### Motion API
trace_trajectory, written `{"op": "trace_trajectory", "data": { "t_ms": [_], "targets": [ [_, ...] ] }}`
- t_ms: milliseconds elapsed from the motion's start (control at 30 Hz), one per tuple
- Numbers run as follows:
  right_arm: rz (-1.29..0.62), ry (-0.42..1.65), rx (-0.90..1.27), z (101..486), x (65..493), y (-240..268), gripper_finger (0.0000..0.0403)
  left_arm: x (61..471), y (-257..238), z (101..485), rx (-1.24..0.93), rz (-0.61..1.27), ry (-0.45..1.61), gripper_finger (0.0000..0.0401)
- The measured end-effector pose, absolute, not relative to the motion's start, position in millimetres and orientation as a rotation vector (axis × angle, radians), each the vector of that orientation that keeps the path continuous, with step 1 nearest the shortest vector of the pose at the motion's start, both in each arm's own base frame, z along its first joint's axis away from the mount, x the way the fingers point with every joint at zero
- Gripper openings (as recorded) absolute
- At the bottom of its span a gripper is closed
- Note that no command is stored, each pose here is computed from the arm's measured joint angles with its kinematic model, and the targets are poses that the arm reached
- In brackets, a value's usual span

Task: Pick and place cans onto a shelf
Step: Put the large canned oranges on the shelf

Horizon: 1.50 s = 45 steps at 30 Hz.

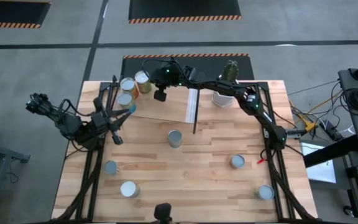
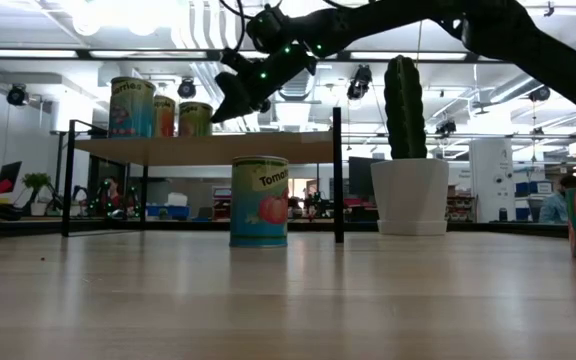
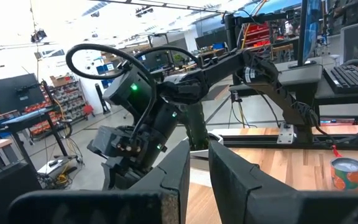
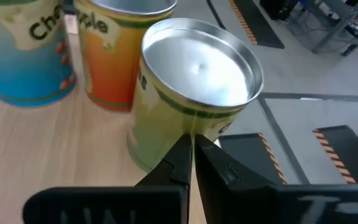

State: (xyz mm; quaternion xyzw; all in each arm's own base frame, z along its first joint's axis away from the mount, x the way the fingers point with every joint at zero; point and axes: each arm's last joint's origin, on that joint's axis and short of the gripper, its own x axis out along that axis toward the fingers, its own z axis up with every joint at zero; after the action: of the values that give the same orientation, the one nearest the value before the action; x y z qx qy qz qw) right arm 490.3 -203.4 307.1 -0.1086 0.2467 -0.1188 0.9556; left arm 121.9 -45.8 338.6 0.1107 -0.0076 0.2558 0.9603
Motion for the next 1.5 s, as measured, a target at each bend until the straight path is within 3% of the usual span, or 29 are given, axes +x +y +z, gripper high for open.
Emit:
{"op": "trace_trajectory", "data": {
  "t_ms": [1500],
  "targets": [
    [-0.239,0.401,-0.278,294,502,-208,0.0009,122,-46,339,0.238,0.519,-0.012,0.0043]
  ]
}}
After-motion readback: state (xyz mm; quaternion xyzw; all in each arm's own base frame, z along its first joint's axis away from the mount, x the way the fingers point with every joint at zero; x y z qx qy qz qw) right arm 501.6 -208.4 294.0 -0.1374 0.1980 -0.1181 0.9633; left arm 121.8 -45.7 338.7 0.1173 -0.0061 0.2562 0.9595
